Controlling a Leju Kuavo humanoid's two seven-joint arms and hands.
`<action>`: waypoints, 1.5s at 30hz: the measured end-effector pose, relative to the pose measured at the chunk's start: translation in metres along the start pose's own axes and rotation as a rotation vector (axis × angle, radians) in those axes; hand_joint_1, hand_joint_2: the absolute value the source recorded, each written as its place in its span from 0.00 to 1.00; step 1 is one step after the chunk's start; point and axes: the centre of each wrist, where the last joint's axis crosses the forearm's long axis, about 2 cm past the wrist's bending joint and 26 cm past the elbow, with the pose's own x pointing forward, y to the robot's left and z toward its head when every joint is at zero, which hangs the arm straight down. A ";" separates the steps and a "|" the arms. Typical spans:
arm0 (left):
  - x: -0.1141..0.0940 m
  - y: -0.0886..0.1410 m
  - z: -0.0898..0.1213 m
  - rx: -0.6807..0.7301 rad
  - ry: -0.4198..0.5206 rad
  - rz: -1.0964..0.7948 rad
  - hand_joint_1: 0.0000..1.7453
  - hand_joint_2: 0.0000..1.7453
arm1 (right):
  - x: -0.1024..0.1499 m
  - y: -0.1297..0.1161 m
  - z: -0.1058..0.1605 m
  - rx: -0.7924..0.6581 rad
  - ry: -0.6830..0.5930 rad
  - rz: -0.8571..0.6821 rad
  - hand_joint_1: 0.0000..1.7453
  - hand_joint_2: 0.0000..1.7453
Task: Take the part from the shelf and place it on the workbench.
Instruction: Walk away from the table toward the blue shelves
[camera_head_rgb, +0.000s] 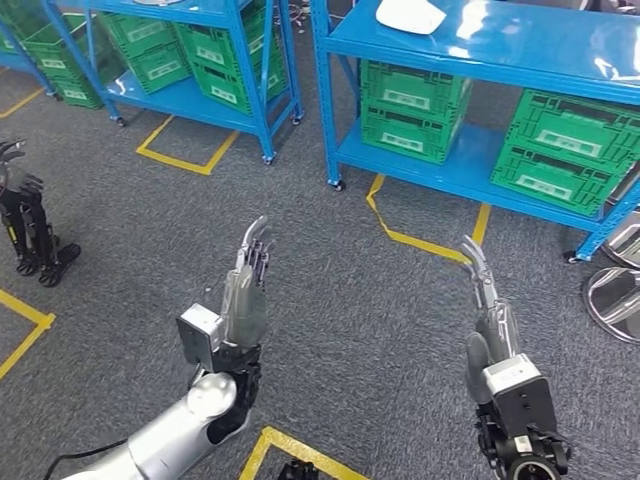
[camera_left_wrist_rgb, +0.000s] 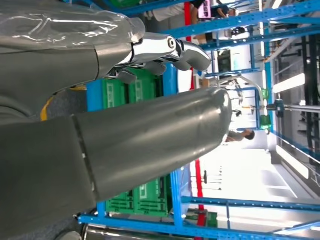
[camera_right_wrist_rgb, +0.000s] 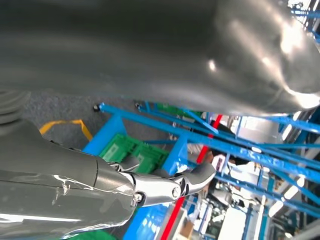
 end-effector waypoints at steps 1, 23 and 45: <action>0.000 0.000 0.000 0.000 0.000 -0.001 0.00 0.00 | 0.000 0.000 0.000 0.000 0.001 0.000 0.00 0.00; 0.000 0.001 0.001 0.006 0.003 -0.007 0.00 0.00 | -0.001 0.002 0.000 0.012 0.011 -0.006 0.00 0.00; 0.001 0.001 0.003 -0.002 0.003 0.002 0.00 0.00 | 0.000 0.001 -0.003 0.003 0.003 0.001 0.00 0.00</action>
